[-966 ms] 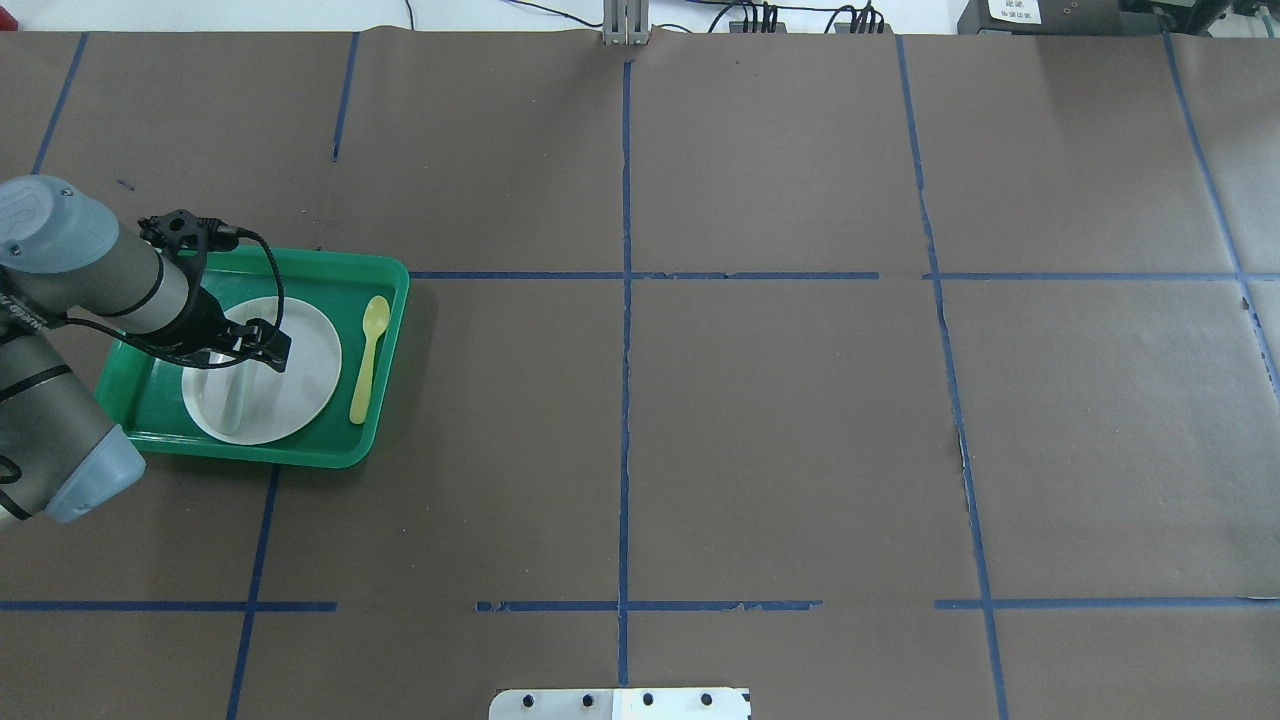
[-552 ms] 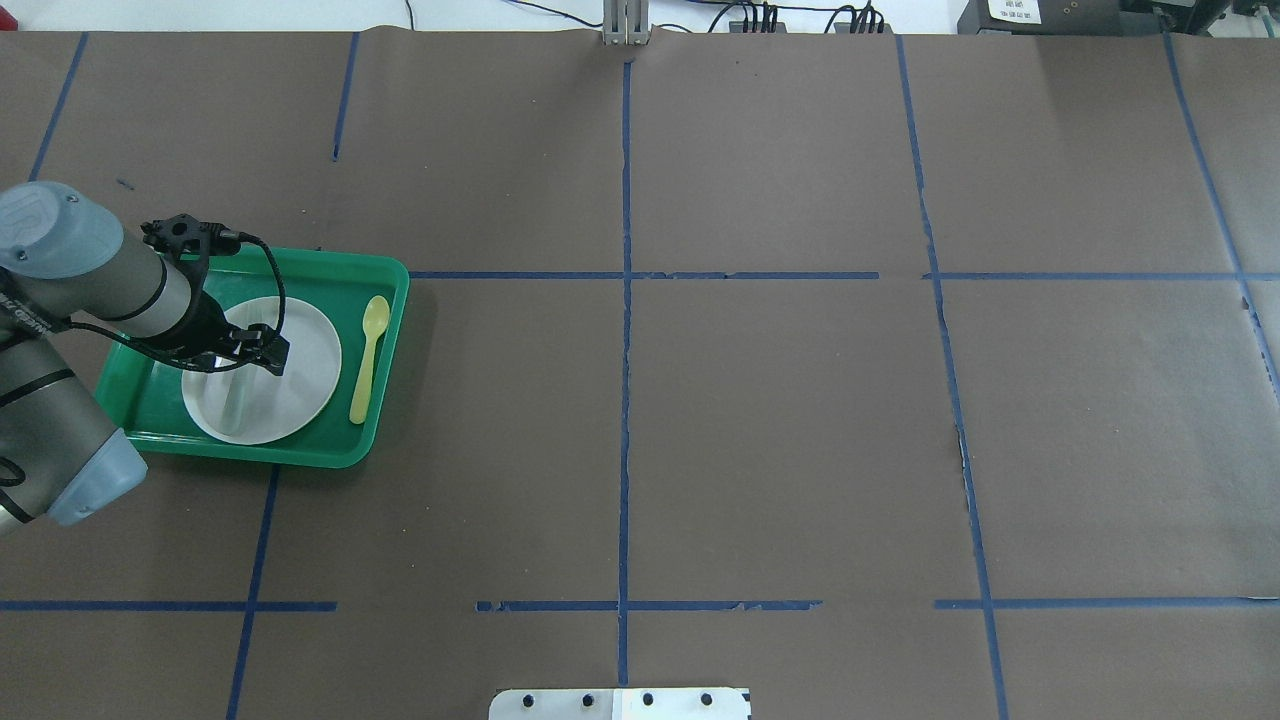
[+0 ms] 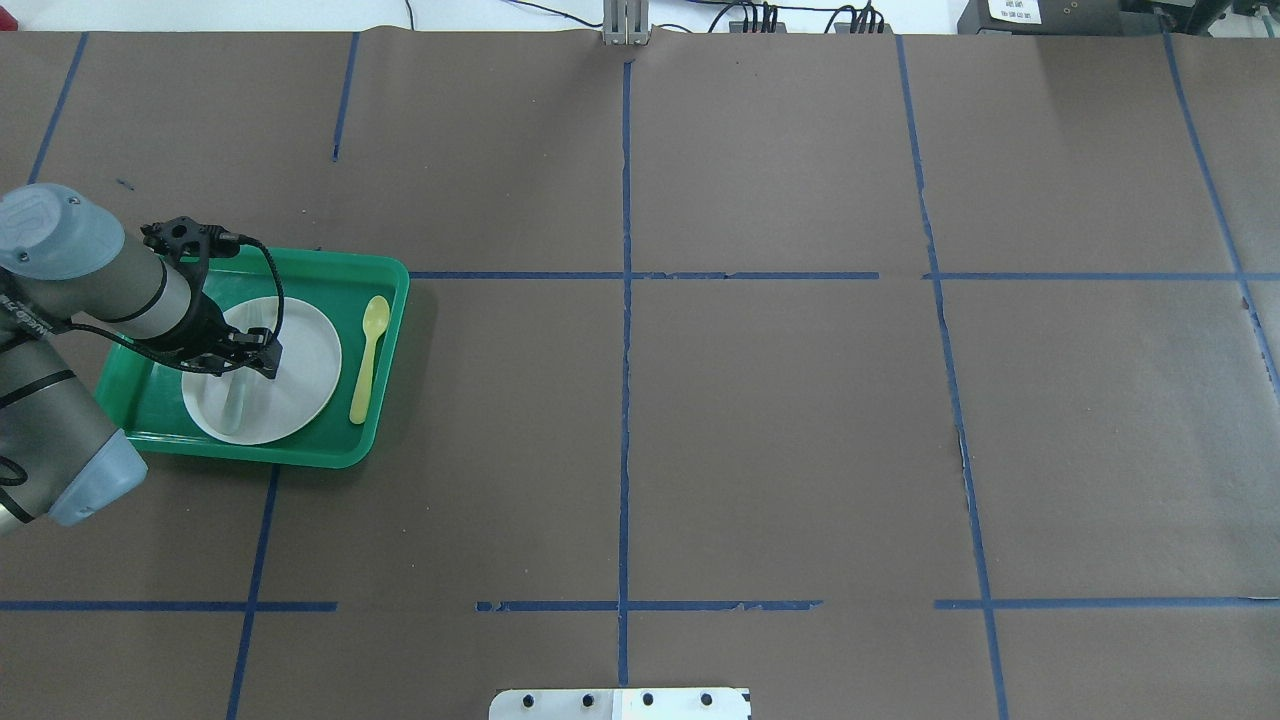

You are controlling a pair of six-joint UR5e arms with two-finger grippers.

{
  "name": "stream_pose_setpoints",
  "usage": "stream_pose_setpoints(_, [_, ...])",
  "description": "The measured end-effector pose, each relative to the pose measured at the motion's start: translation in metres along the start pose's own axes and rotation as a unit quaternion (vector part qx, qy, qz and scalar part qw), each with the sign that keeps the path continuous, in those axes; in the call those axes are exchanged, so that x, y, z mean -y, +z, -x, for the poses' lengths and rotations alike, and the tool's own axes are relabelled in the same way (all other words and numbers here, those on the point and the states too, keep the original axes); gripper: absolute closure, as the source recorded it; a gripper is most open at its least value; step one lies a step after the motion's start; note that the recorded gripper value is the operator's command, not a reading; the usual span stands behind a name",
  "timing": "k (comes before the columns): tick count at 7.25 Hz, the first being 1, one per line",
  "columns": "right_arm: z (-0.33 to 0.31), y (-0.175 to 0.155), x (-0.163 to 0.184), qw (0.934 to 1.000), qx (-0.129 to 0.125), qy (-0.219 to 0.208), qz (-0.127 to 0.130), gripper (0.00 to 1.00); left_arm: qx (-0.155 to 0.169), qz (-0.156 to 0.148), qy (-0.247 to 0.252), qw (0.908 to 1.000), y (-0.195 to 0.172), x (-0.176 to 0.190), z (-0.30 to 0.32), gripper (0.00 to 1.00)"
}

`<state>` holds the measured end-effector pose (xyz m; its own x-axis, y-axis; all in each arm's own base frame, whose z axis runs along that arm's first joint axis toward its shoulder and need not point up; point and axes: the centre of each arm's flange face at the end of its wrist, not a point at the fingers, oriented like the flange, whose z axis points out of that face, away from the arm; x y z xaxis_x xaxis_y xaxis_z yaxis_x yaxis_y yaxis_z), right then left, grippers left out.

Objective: Place fork
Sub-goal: 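Lower the left gripper and close it on the fork handle, then carry the fork off the plate and lower it beside the plate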

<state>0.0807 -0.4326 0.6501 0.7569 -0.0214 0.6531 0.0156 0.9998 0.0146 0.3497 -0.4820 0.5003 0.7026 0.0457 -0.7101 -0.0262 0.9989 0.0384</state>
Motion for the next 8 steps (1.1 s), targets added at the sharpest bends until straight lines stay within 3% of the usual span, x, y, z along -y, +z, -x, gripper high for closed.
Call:
stream_pose_setpoints(2, [0.000, 0.000, 0.000, 1.0000, 0.000, 0.000, 0.000, 0.00, -0.001, 0.000, 0.001, 1.0000, -0.001, -0.001, 0.000, 1.00])
stream_pose_setpoints(8, [0.000, 0.000, 0.000, 1.0000, 0.000, 0.000, 0.000, 0.00, -0.025, -0.014, 0.018, 0.9994, -0.042, -0.018, 0.002, 1.00])
